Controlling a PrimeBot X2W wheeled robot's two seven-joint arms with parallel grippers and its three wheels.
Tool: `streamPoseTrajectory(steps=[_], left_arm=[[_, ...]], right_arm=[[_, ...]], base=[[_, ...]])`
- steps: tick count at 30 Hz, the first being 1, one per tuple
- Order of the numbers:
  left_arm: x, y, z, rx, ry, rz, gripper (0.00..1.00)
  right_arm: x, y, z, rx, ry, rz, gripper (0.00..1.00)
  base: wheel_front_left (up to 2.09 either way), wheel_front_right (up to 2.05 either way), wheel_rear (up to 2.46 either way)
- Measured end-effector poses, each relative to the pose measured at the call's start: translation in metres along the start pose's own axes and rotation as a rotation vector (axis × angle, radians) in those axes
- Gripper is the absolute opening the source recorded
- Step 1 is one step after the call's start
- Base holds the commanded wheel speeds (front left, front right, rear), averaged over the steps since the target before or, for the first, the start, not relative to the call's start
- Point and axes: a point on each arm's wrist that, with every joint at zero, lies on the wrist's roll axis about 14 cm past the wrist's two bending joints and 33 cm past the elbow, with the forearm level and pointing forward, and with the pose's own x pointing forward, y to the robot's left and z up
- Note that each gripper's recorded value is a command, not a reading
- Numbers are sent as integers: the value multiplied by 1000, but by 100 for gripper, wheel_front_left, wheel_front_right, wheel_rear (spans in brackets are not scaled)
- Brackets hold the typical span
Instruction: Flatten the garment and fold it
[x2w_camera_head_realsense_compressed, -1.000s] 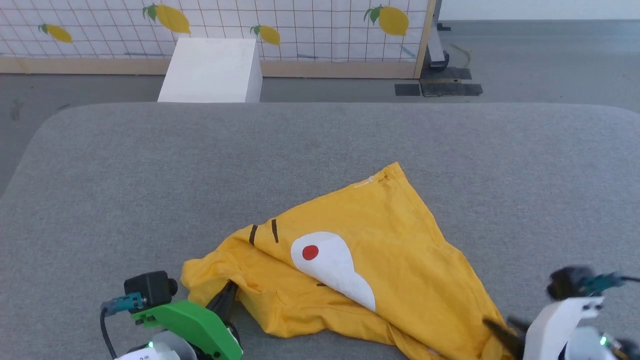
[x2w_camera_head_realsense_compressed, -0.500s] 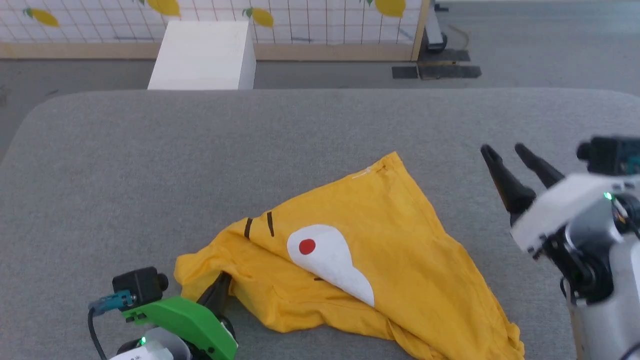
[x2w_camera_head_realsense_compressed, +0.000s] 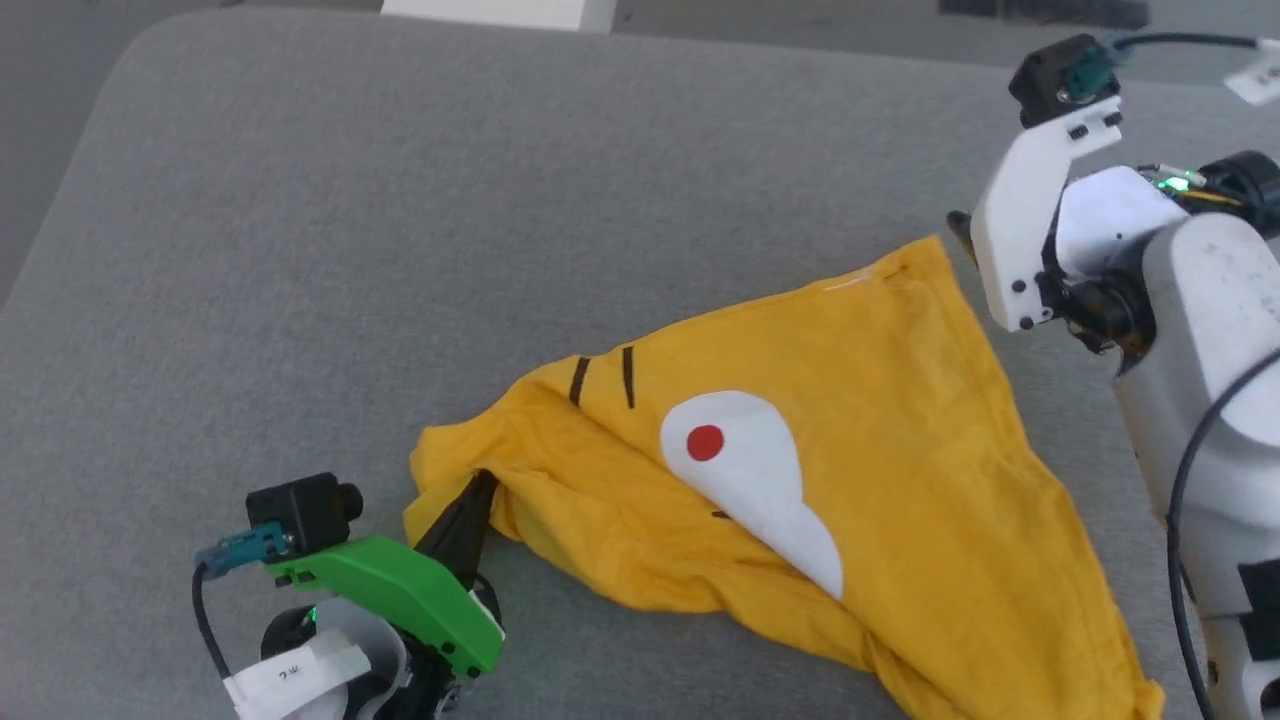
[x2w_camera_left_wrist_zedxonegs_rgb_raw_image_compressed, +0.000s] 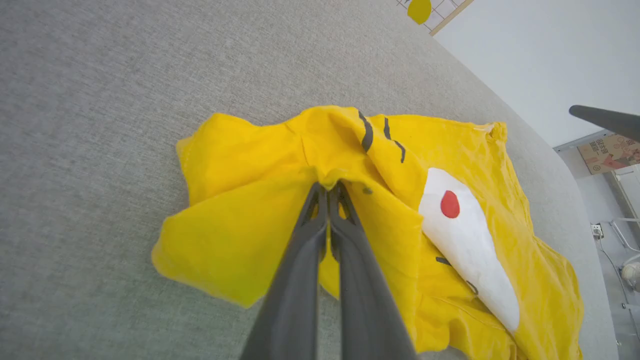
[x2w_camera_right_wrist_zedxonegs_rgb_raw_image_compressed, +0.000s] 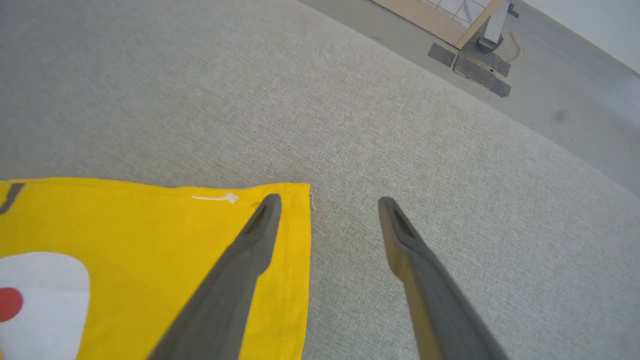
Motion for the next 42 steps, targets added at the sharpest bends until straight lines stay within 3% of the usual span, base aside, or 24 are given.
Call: streamPoseTrajectory(steps=[7, 15, 16, 17, 26, 32, 36, 42], left_arm=[[6, 26, -13, -25, 36, 76, 0], [10, 48, -24, -49, 61, 140, 0], [10, 50, -24, -48, 62, 145, 0], [10, 51, -23, -48, 60, 148, 0], [4, 51, -11, -16, 27, 138, 0], [-4, 35, 2, 5, -12, 92, 0], [-13, 23, -1, 6, -14, 60, 0], [-31, 10, -8, 9, -16, 19, 0]], right_arm=[[49, 23, -54, -185, 356, 27, 100], [78, 43, -58, -237, 424, 106, 100], [79, 44, -58, -230, 427, 113, 21], [79, 44, -56, -216, 419, 121, 0], [61, 46, -41, -37, 224, 187, 0], [6, 31, -18, 148, -37, 208, 0], [-37, 14, -42, 222, -97, 166, 0], [-101, 15, -126, 407, -32, 134, 0]], base=[[0, 0, 0], [0, 0, 0], [0, 0, 0], [0, 0, 0], [0, 0, 0], [0, 0, 0], [0, 0, 0], [0, 0, 0]])
